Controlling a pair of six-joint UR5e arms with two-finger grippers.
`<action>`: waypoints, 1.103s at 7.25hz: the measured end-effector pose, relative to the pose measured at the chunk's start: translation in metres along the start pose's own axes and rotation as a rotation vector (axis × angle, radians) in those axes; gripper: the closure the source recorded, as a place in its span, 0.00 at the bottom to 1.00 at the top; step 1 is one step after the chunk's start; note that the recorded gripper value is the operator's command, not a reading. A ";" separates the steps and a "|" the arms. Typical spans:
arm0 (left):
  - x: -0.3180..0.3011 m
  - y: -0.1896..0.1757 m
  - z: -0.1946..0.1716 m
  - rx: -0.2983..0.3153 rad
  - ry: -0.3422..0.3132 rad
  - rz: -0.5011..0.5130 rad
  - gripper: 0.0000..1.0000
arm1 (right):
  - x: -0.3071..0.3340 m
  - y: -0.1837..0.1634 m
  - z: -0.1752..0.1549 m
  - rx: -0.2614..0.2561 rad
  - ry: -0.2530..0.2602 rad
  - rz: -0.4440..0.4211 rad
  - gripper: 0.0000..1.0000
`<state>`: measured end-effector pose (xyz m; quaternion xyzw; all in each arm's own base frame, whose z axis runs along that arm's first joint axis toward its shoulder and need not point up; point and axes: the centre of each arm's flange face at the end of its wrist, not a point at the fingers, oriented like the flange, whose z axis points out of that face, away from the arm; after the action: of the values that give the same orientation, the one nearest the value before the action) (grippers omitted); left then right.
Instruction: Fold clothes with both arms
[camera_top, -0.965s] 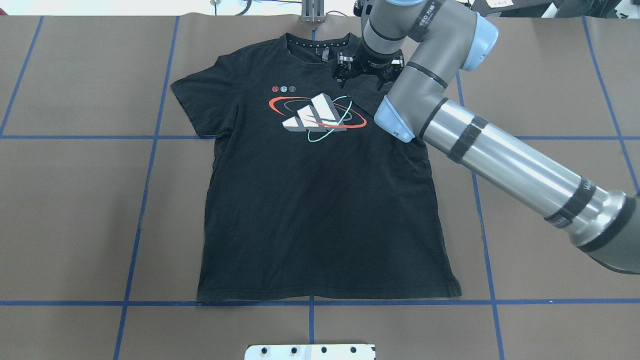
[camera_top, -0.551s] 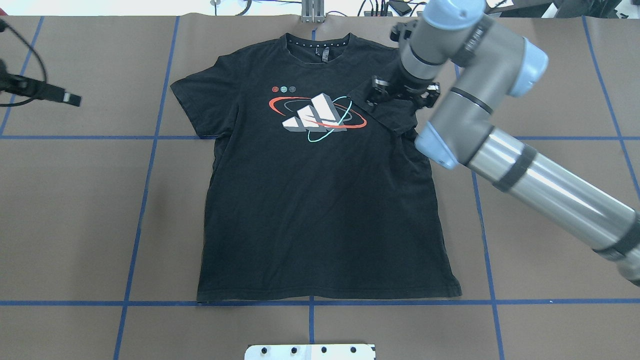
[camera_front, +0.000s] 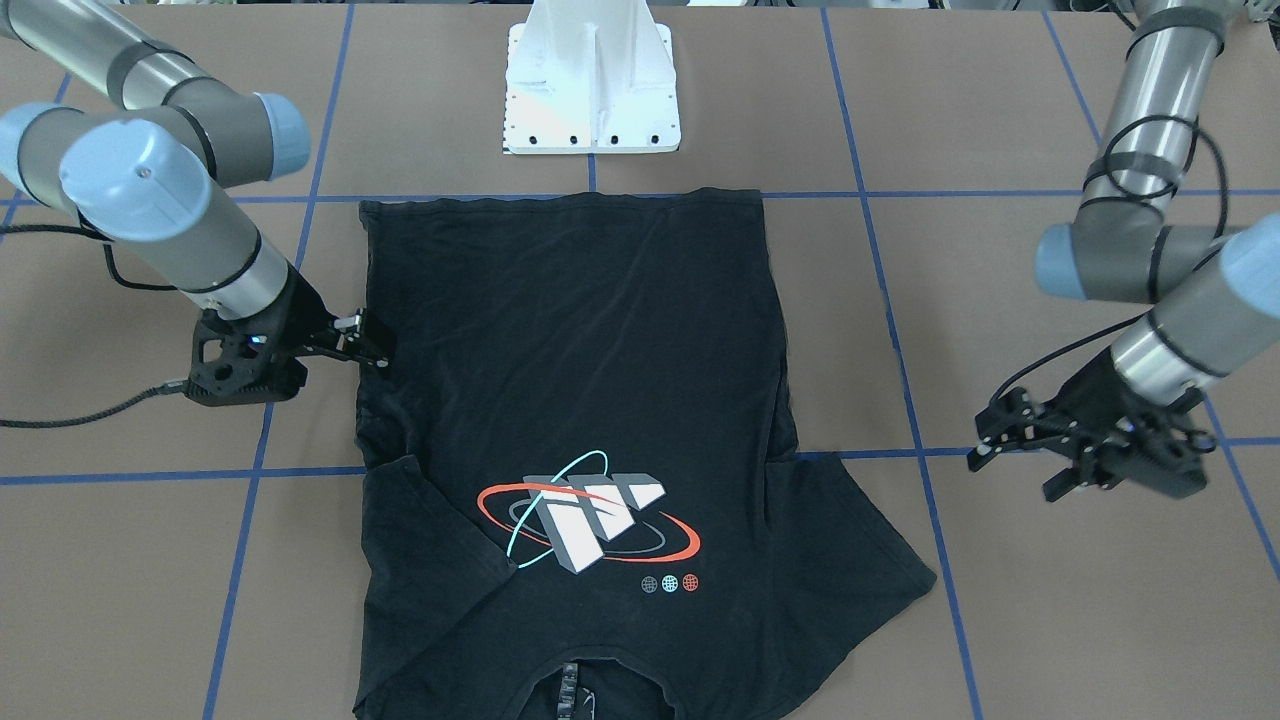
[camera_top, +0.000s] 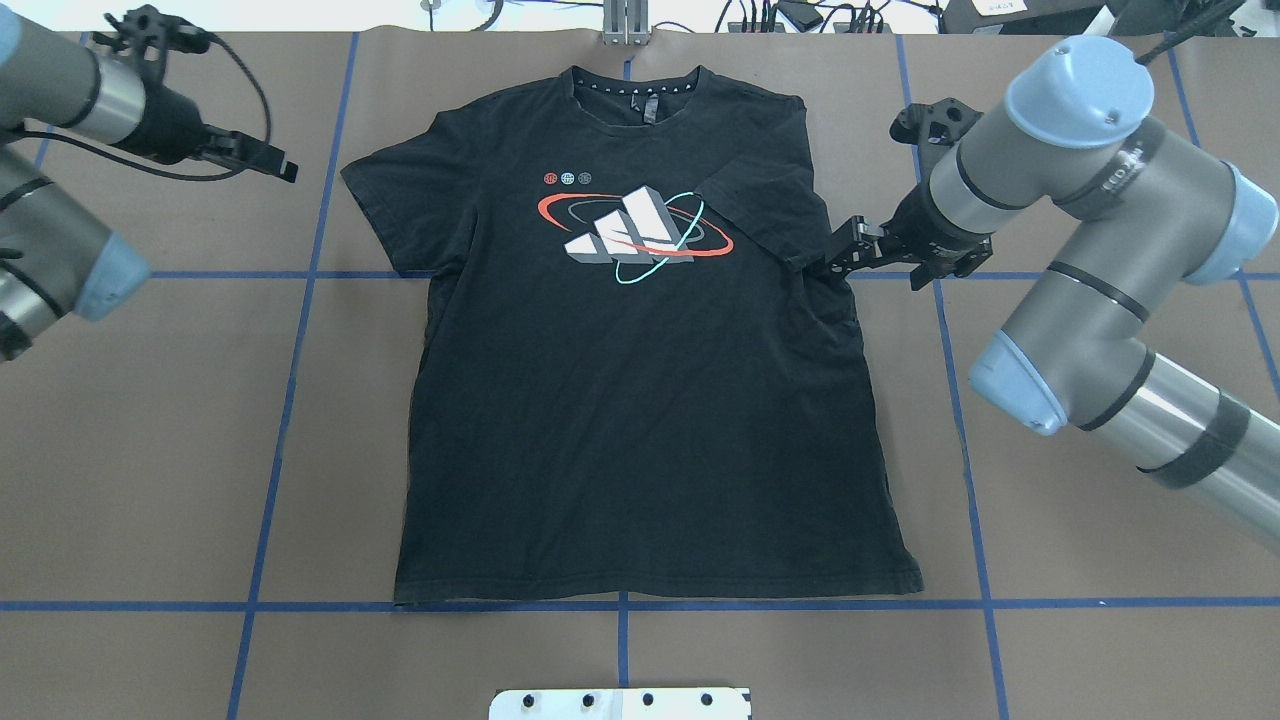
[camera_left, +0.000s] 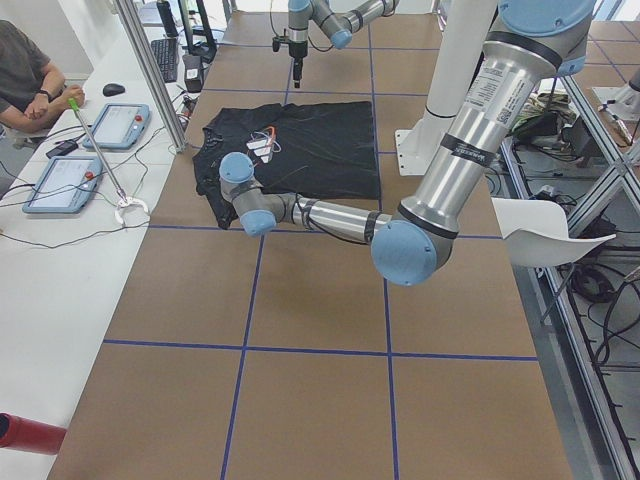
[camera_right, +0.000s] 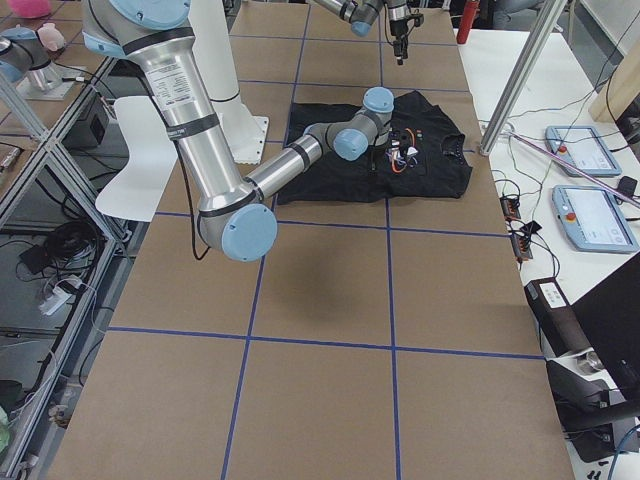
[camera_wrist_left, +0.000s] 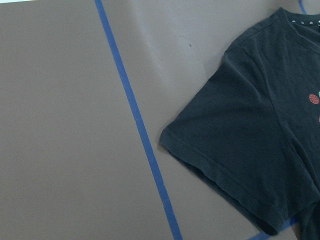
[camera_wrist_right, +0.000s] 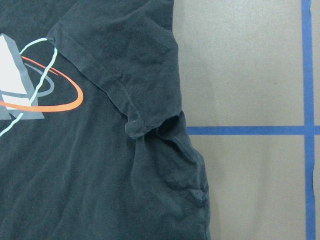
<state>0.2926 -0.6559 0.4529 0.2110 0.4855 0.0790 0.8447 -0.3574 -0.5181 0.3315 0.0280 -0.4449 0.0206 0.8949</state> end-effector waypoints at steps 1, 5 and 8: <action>0.011 -0.010 0.019 -0.013 -0.005 0.003 0.10 | 0.003 0.004 -0.003 0.003 -0.001 -0.003 0.00; 0.016 -0.021 0.054 -0.061 -0.023 -0.027 0.26 | 0.005 0.006 -0.004 0.013 0.004 -0.005 0.00; 0.010 -0.037 0.076 -0.080 -0.039 -0.047 0.40 | 0.005 0.006 -0.003 0.026 0.012 -0.006 0.00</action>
<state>0.3596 -0.7073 0.4627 0.1672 0.4701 0.0744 0.8634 -0.3518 -0.5122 0.3340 0.0407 -0.4391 0.0241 0.8972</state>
